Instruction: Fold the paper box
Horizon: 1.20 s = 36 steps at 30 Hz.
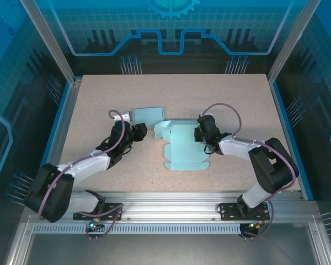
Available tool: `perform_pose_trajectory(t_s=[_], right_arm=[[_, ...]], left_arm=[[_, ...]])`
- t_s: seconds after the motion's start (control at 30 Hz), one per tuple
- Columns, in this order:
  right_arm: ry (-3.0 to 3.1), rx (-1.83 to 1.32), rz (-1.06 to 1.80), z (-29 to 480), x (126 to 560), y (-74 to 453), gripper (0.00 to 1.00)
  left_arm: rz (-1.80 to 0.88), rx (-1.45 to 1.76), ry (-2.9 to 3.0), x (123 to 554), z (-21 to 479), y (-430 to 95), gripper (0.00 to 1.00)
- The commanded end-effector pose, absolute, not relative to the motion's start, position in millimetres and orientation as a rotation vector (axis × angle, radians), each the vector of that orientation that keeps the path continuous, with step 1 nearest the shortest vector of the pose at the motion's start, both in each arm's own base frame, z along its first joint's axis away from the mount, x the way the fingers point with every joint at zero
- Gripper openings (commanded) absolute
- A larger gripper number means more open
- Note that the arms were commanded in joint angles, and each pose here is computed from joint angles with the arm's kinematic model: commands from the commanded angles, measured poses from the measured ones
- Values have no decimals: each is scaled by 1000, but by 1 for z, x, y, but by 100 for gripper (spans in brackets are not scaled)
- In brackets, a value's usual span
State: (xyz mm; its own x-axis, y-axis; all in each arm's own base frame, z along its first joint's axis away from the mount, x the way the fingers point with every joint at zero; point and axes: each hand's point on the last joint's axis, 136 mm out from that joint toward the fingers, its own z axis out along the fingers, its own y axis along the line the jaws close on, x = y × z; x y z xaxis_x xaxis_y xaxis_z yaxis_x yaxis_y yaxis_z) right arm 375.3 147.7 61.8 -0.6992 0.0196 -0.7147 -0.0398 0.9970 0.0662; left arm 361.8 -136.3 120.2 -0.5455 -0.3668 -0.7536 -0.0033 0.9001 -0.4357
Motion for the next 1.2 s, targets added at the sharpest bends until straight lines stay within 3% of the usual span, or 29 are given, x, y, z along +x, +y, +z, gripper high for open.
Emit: perform_pose_trajectory(t_s=[0.0, 0.1, 0.53, 1.17], right_arm=[[2315, -45, 136, 68, 376, 157, 0], [2318, -51, 146, 67, 376, 159, 0], [2335, -55, 137, 63, 379, 161, 0], [2347, -70, 143, 60, 384, 166, 0]], left_arm=[[-430, -211, 2143, 375, 110, -141, 48], [-524, -159, 2130, 384, 108, -161, 42], [-718, 53, 2141, 377, 87, -234, 41], [-895, 328, 2052, 341, 88, -260, 45]])
